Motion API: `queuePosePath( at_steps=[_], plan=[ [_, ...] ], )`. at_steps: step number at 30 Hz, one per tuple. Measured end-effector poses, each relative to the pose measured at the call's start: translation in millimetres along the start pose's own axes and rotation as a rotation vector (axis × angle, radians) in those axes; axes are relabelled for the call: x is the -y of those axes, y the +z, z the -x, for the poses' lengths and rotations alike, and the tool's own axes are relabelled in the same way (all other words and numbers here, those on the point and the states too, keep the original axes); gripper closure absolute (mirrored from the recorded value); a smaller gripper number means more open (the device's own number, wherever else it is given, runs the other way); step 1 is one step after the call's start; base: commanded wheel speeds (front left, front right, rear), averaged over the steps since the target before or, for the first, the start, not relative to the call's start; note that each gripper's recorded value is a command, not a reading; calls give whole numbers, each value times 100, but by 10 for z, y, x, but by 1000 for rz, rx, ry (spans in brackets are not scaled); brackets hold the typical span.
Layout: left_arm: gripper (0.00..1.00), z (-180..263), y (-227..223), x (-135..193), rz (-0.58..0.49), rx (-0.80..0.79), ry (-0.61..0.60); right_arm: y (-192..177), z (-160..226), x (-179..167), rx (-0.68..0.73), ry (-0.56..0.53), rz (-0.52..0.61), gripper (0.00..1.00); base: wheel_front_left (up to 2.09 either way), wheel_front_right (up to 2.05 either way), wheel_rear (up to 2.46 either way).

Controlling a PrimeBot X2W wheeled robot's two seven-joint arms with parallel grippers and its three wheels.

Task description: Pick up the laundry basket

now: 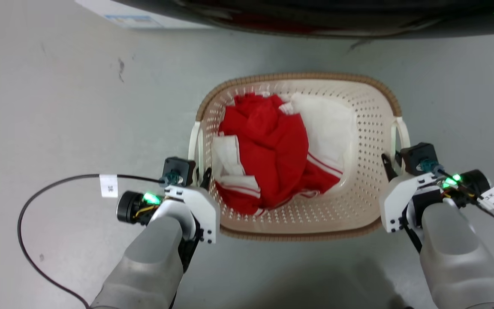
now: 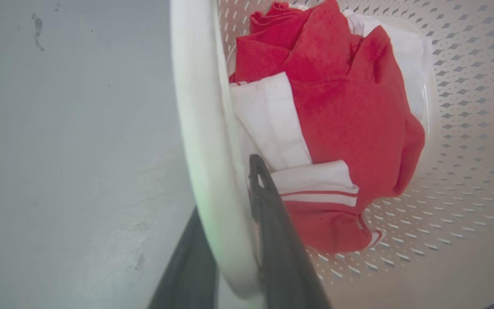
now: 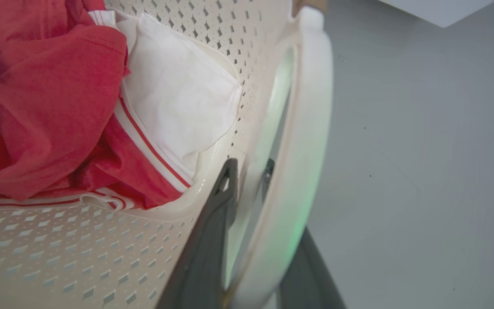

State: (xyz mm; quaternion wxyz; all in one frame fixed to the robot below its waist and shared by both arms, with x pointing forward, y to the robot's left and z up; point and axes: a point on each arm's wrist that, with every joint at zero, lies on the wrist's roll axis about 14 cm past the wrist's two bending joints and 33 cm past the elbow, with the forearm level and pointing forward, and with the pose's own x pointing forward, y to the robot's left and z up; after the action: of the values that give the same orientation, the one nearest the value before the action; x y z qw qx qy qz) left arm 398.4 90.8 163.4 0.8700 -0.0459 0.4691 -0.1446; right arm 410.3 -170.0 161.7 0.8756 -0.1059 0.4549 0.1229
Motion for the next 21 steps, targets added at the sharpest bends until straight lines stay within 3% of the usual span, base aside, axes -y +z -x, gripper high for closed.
queuePosePath(
  at_steps=[21],
  plan=[
    [100,741,315,136,-43,28,9,357,775,-98,84,9,22,100,0,0,0]
  ],
)
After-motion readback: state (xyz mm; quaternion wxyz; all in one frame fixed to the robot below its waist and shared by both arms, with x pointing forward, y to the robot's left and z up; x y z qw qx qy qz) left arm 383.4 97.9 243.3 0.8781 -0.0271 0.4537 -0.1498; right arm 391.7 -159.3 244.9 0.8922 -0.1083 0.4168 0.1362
